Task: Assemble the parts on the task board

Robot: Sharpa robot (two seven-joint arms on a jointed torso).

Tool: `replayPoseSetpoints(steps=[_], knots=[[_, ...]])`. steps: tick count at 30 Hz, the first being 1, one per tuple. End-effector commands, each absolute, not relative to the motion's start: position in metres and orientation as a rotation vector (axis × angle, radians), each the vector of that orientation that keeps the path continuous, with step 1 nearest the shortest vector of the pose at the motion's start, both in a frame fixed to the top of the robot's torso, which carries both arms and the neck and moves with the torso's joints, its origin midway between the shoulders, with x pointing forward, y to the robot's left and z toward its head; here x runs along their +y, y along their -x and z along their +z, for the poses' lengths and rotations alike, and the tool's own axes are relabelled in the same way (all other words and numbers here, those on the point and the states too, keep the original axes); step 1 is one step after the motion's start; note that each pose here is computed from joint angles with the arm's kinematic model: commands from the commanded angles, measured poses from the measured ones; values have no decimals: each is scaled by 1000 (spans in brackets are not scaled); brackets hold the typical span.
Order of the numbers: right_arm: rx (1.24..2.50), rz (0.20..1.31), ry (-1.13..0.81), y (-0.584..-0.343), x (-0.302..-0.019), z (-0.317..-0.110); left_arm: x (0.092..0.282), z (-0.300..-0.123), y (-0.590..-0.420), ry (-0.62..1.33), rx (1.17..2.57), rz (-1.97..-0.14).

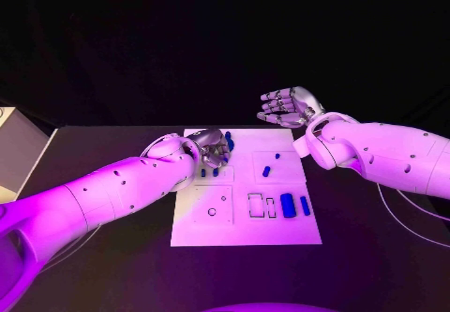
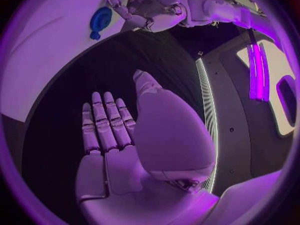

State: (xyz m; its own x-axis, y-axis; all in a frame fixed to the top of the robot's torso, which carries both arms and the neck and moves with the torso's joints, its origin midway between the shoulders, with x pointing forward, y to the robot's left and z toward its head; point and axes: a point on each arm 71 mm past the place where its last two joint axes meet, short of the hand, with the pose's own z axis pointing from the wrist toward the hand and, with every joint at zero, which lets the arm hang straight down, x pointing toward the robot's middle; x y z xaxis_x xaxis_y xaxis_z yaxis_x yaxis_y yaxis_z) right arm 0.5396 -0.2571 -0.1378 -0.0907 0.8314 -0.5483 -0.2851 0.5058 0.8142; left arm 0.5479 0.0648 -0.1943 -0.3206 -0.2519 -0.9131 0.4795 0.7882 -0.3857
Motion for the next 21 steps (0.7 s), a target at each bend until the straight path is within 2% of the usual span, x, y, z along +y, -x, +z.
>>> replayPoseSetpoints(steps=[1,13,21], knots=[[1358,1021,-514,-539,-255,-137,66,-191,-547,-157,1709,-793],[1355,1017,-515,-539,-257,-137,80,-179,-543,-68,1731,-891],[1353,1013,-517,-539,-260,-137,100,-166,-547,3,1753,-907]])
